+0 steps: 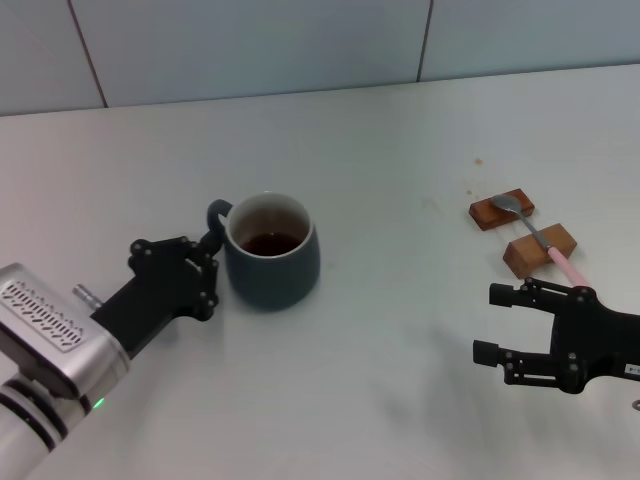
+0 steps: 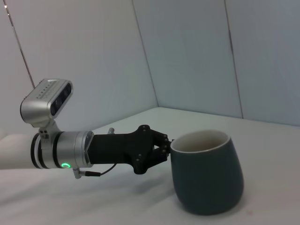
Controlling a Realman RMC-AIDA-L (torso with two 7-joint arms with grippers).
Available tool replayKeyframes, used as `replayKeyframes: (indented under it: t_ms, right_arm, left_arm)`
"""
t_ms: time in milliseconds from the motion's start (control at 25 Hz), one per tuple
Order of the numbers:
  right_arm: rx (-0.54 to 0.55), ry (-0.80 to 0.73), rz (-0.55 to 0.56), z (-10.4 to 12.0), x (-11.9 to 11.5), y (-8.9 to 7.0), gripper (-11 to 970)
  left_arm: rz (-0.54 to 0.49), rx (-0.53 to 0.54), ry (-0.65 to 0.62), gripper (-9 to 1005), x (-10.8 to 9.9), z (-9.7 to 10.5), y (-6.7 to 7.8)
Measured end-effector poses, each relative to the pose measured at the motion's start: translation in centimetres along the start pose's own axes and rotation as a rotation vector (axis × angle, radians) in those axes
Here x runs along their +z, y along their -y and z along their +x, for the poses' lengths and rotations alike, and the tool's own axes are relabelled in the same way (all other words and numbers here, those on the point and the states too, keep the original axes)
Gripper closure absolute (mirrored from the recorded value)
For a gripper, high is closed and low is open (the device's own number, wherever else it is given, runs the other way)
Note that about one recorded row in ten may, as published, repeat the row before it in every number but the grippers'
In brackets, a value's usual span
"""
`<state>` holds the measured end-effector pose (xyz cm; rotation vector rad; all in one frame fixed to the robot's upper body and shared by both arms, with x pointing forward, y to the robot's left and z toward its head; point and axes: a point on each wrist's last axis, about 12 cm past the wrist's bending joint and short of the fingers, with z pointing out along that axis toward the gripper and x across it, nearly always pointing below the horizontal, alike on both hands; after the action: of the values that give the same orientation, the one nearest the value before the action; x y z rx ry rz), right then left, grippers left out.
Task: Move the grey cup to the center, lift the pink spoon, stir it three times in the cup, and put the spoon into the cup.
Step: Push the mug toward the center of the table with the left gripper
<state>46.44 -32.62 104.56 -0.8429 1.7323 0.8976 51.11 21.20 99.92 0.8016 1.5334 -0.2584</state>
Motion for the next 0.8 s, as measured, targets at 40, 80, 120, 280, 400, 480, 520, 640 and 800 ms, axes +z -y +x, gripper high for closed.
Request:
replayKeyframes:
  t_ms: [40,80,120,280,400,480,520,640,800]
  right_arm:
    - [-0.002,0.001,0.001,0.0,0.0,0.0,147]
    - [-0.002,0.001,0.001,0.0,0.0,0.0,147]
    - [-0.005,0.001,0.002,0.0,-0.1,0.0,147]
    - [-0.012,0.001,0.004,0.1,-0.1,-0.1,147]
    - [-0.016,0.002,0.003,0.1,-0.1,-0.1,148]
    - [-0.016,0.002,0.004,0.1,-0.1,-0.1,148]
    - [-0.017,0.002,0.004,0.1,-0.2,-0.1,148]
    - [-0.018,0.002,0.004,0.1,-0.2,-0.1,147]
    - [-0.02,0.0,0.006,0.1,-0.2,0.0,147]
  left_arm:
    - [0.005,-0.002,0.003,989,0.1,-0.1,0.1]
    - [0.012,-0.005,0.006,989,0.3,-0.2,0.3]
    - [0.022,-0.011,0.009,989,0.6,-0.4,0.6]
    - [0.052,-0.031,0.011,988,1.6,-1.0,1.4]
    - [0.064,-0.041,0.013,987,2.0,-1.3,1.8]
    - [0.075,-0.053,0.021,987,2.3,-1.6,2.2]
    - [0.075,-0.054,0.022,987,2.3,-1.6,2.2]
    - [0.058,-0.076,0.021,986,2.2,-1.6,2.1]
    - [0.01,-0.136,0.015,985,1.5,-1.1,1.3]
